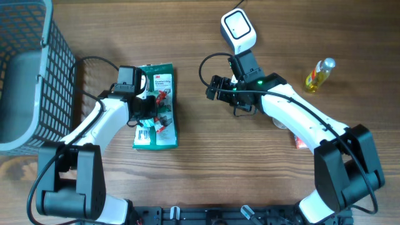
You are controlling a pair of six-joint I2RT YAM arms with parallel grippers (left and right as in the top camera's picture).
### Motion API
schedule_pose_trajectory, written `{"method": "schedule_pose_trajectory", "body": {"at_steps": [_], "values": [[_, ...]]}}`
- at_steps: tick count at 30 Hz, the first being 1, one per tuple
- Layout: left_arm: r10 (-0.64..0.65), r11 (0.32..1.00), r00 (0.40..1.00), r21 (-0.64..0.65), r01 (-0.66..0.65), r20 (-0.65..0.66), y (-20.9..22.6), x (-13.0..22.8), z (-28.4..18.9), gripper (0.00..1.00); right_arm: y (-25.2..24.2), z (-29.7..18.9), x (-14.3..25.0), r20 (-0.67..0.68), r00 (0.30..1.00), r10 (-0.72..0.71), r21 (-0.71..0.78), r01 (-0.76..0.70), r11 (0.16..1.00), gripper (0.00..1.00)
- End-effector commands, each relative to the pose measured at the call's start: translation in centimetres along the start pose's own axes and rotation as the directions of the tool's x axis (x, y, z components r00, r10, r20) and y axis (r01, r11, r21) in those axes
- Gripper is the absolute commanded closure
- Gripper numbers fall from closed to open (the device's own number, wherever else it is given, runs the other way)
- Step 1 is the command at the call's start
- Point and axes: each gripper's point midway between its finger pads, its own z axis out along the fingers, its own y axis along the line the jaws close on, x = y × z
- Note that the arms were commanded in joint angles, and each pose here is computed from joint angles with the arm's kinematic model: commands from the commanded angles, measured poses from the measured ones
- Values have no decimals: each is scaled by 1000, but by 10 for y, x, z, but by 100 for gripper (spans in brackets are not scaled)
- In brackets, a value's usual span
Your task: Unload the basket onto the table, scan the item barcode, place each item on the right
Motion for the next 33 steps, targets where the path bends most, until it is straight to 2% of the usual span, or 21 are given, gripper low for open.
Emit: {"method": "schedule_pose_trajectory", "body": {"at_steps": [1,5,8,9,10,11,18,26,29,33], "values": [[11,1000,1000,-13,-11,8,-2,0,0,96,-7,5,10,-44,999,16,26,-15,1000,0],[35,999,999,-12,-36,-38,-2,9,12,95,-9,5,13,-54,998,19,36,-17,999,0],[34,999,998,-15,-35,-49,-1,11,15,75,-9,5,12,-54,998,17,35,-15,999,0],[34,999,998,-14,-35,-49,-1,11,15,55,-9,5,12,-54,998,18,35,-16,999,0],[34,999,998,-14,-35,-49,-1,11,15,14,-9,5,13,-54,998,19,35,-17,999,0],[34,999,998,-14,-35,-48,-1,11,15,0,-9,5,12,-53,998,20,34,-18,999,0],[39,999,998,25,-40,41,-12,-14,-17,0,-4,5,7,-30,999,12,13,-11,1000,0],[43,996,954,66,-65,298,-26,-60,-97,0,-3,5,15,-71,997,18,3,-18,1000,0],[-16,996,923,84,-18,385,-19,-74,-121,0,-3,5,15,-74,997,18,3,-18,1000,0],[-125,991,905,95,94,408,5,-81,-130,0,-6,4,18,-84,996,20,12,-19,1000,0]]}}
